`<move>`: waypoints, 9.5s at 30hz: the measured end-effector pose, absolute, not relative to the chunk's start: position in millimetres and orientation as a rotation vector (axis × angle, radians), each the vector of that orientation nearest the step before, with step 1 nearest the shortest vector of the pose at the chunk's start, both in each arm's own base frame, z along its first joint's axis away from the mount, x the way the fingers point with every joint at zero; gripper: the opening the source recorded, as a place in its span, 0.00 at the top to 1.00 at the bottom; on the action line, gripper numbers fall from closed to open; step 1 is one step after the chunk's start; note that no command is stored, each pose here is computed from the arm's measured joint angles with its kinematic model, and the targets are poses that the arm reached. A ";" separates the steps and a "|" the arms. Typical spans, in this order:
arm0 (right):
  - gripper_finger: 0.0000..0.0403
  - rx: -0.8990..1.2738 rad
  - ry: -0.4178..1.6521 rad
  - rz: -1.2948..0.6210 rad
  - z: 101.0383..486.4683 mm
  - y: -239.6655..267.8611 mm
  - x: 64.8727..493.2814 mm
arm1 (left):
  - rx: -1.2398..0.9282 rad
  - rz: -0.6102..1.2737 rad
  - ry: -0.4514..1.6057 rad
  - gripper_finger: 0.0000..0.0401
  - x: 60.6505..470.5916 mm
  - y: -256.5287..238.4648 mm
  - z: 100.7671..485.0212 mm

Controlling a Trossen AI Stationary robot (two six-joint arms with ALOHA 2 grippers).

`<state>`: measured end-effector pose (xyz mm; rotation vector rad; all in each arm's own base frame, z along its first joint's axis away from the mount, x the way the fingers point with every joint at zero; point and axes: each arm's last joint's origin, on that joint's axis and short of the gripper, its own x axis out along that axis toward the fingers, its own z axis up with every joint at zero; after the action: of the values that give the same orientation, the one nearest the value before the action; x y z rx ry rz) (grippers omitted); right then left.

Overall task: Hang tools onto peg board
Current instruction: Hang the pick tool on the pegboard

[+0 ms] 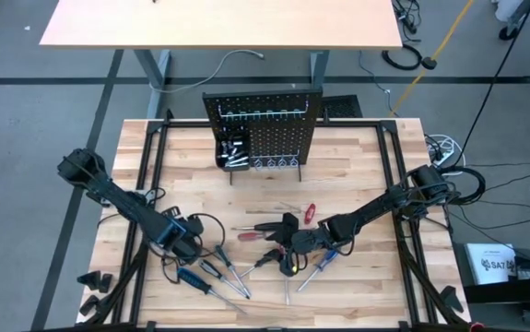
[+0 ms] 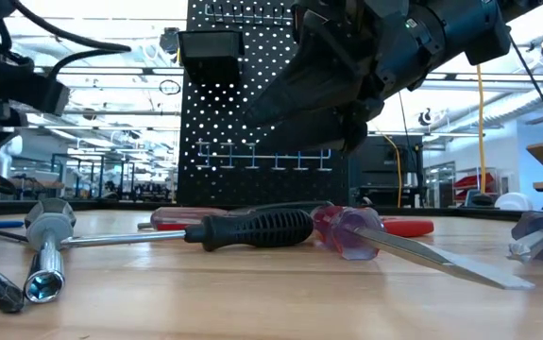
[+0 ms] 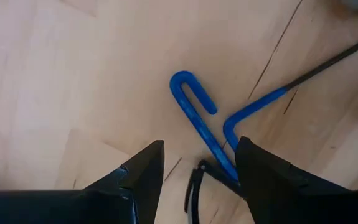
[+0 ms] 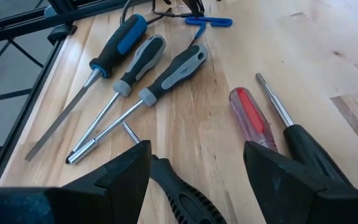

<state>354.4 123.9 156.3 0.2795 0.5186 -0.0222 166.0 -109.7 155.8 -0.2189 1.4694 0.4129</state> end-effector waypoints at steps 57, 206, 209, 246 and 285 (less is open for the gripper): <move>0.39 0.276 0.492 -0.036 158.5 115.3 358.5 | -0.403 0.445 1.166 0.87 192.1 -99.8 170.4; 0.39 0.136 0.470 0.046 177.1 117.4 455.7 | -0.180 -0.013 0.448 0.73 162.3 -109.7 214.2; 0.39 0.113 0.405 0.064 175.7 118.8 460.5 | -0.153 -0.003 0.452 0.73 157.9 -109.6 214.6; 0.39 0.009 0.680 0.015 161.8 113.1 456.4 | -0.154 0.015 0.318 0.73 146.7 -102.5 198.5; 0.83 -0.016 0.706 -0.124 83.4 87.5 500.4 | -0.115 0.014 0.297 0.73 147.4 -102.5 200.3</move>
<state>500.4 87.5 83.4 -0.0163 0.7061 -0.1237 147.4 -102.5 200.3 -0.1154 0.2974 0.0137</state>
